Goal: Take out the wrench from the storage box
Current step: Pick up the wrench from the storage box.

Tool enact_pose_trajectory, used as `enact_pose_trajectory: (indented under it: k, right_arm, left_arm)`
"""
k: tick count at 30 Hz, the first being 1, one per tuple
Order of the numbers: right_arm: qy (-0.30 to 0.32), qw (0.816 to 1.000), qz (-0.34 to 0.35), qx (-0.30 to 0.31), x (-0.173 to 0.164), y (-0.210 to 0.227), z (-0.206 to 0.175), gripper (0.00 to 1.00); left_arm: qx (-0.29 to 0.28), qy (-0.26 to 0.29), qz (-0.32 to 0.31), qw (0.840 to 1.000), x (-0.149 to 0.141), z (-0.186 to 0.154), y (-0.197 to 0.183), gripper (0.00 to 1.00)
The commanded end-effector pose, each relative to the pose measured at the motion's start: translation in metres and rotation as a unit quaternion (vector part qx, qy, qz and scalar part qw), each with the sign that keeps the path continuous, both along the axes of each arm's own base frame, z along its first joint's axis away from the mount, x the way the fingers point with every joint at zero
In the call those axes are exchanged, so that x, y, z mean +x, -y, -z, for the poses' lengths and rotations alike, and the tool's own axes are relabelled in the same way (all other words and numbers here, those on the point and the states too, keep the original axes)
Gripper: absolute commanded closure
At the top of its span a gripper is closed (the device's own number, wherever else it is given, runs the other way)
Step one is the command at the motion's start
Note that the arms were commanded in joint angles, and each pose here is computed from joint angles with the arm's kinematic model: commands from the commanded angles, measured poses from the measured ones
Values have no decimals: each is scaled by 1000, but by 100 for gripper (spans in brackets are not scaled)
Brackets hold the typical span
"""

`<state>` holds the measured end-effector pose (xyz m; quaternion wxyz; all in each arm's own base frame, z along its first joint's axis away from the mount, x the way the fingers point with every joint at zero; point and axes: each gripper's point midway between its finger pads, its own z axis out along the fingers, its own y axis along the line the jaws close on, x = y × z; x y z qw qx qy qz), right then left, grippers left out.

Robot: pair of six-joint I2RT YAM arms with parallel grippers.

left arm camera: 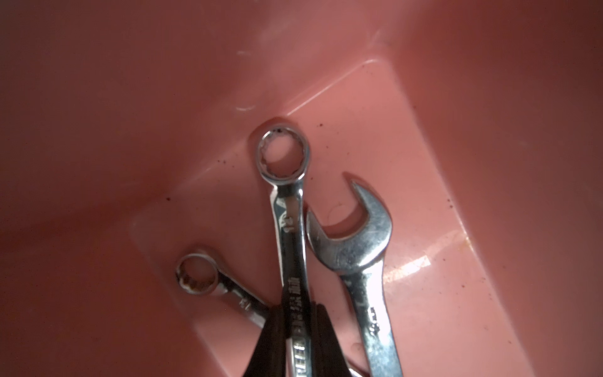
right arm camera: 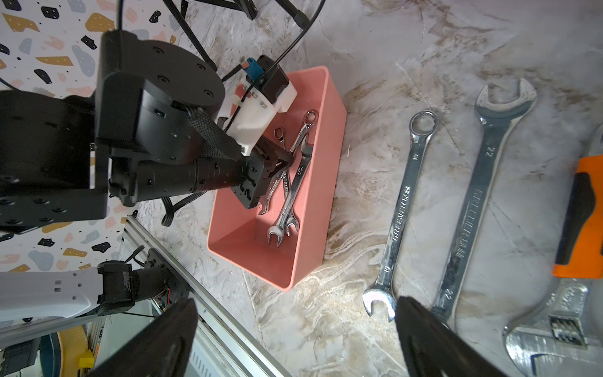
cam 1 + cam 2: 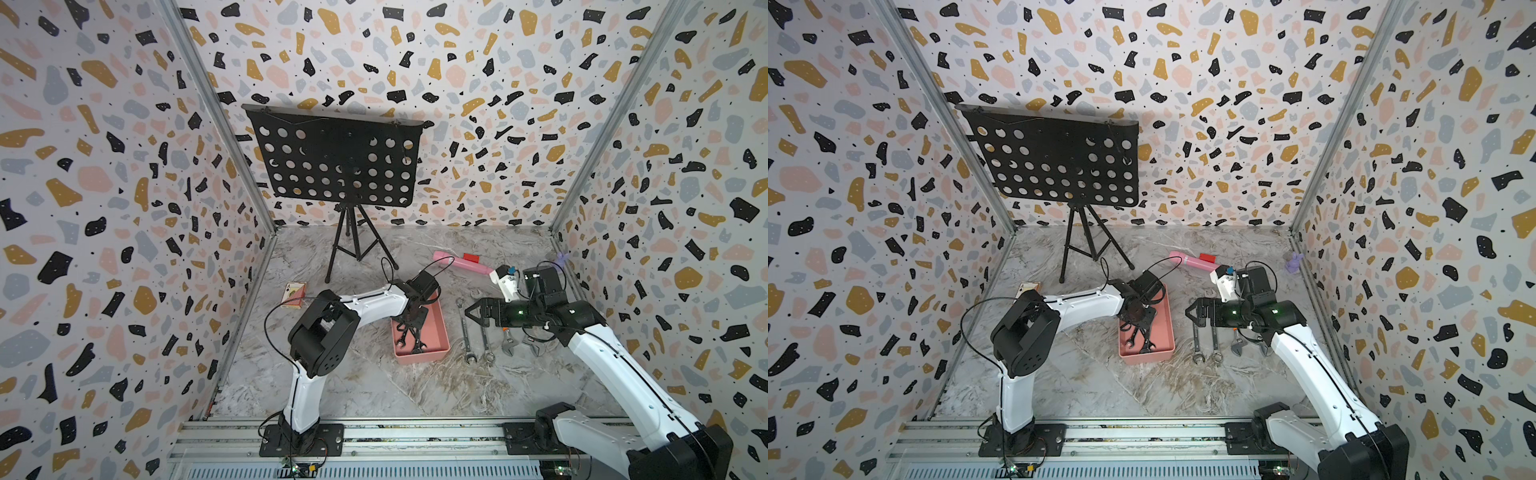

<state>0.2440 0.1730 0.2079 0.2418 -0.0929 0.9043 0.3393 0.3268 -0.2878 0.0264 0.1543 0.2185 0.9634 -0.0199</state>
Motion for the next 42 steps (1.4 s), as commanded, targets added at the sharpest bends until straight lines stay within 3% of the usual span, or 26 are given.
enact_pose_trajectory:
  k: [1, 3, 12, 21, 25, 28, 33, 42]
  right_arm:
    - [2, 1000, -3, 8, 0, -3, -2, 0]
    - [2, 1000, -3, 8, 0, -3, -3, 0]
    - [4, 1000, -1, 8, 1, -3, -4, 0]
    - [4, 1000, -2, 6, 2, -3, -3, 0]
    - [4, 1000, -3, 4, 2, -3, -3, 0]
    - [4, 1000, -3, -1, 1, -2, -1, 0]
    - [3, 1000, -3, -2, 1, -1, 0, 0]
    - [0, 1000, -3, -4, 1, -1, 3, 0]
  left_arm:
    - [5, -30, 10, 999, -11, 8, -3, 94]
    - [-1, -24, 10, 1000, -9, 1, -2, 100]
    - [-16, 1, 9, 1000, -4, -30, 1, 100]
    - [-14, -5, 9, 1000, -8, -29, -1, 99]
    - [-21, -12, 9, 1000, -10, -29, 2, 78]
    - [-29, -13, 14, 999, -8, -26, 7, 69]
    - [-28, -22, 28, 999, -2, -16, 15, 64]
    - [-15, -42, 18, 999, 3, 4, 5, 64]
